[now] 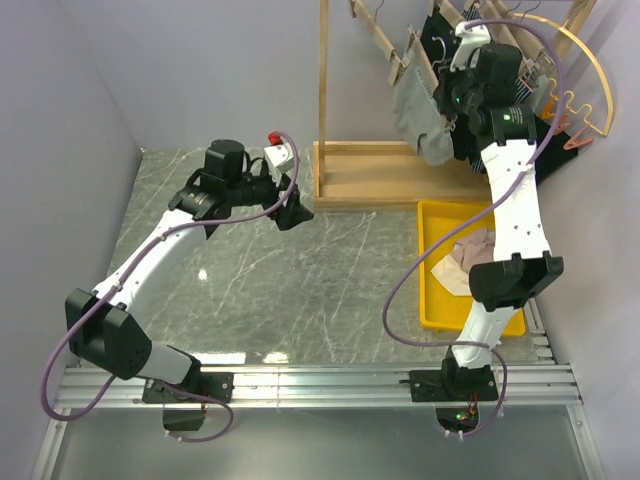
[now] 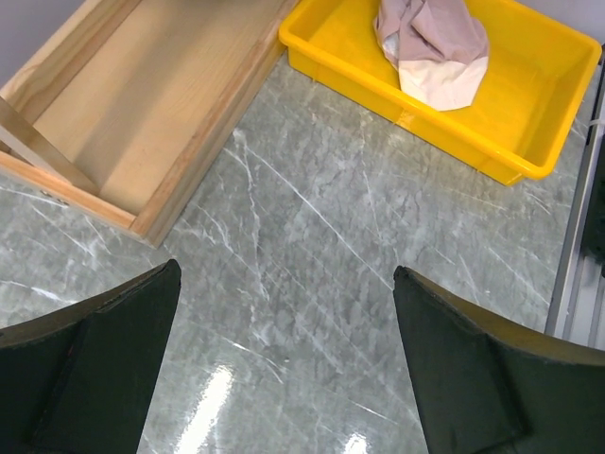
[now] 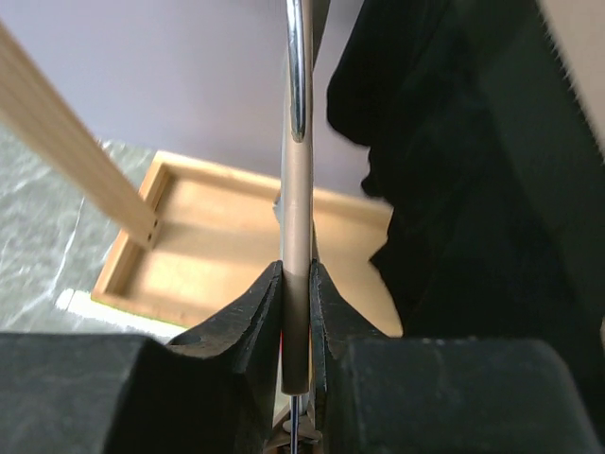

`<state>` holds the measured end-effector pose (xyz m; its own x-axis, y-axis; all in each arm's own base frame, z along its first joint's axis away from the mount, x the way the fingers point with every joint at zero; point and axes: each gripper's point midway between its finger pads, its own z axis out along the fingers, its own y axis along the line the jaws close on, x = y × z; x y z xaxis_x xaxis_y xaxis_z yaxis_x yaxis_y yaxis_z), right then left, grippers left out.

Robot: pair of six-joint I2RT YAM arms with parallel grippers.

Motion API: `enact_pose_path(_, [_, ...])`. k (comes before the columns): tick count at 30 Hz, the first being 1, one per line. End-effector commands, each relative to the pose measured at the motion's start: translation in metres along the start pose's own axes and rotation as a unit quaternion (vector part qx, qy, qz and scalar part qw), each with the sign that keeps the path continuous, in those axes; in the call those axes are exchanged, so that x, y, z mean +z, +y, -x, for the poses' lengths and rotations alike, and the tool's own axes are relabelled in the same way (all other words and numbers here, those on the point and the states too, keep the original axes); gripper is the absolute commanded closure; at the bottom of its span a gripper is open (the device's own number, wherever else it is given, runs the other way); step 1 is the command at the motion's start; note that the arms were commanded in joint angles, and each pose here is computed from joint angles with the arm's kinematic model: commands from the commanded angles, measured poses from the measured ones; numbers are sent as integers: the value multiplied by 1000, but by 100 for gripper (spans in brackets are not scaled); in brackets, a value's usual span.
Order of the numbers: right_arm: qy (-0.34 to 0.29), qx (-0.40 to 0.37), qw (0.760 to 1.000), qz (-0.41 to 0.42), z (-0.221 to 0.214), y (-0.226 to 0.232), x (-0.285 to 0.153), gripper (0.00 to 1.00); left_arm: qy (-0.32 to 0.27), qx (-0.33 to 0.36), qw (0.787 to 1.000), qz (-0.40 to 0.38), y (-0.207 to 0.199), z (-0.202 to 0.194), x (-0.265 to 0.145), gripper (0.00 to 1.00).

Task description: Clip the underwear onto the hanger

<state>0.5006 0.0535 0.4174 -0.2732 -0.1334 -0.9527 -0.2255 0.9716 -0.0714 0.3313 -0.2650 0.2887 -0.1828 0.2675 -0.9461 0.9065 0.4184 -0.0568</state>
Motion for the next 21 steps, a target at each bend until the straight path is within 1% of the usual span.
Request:
enact_pose_path(1, [-105,-12,994,-25,64,-13,-9,100,-34,14,999,-2,-13,19,-14,1])
enact_pose_path(4, [-136,-13,990,-38,82,-18,-5,100,-30,11,999,-1,-16,11,-16,1])
enact_pose_path(8, [-180,-14,983,-43,106,-20,-11,100,-26,16,1000,5,-16,7,-19,1])
enact_pose_path(10, [-192,-15,980,-45,114,-21,-15,100,-29,19,999,8,-15,9,-20,1])
enact_pose_path(15, [-207,-18,976,-59,119,-28,-7,100,-30,21,999,9,-16,10,-21,1])
enact_pose_path(21, [-253,-20,965,-72,142,-34,-7,100,-32,23,999,20,-16,8,-29,1])
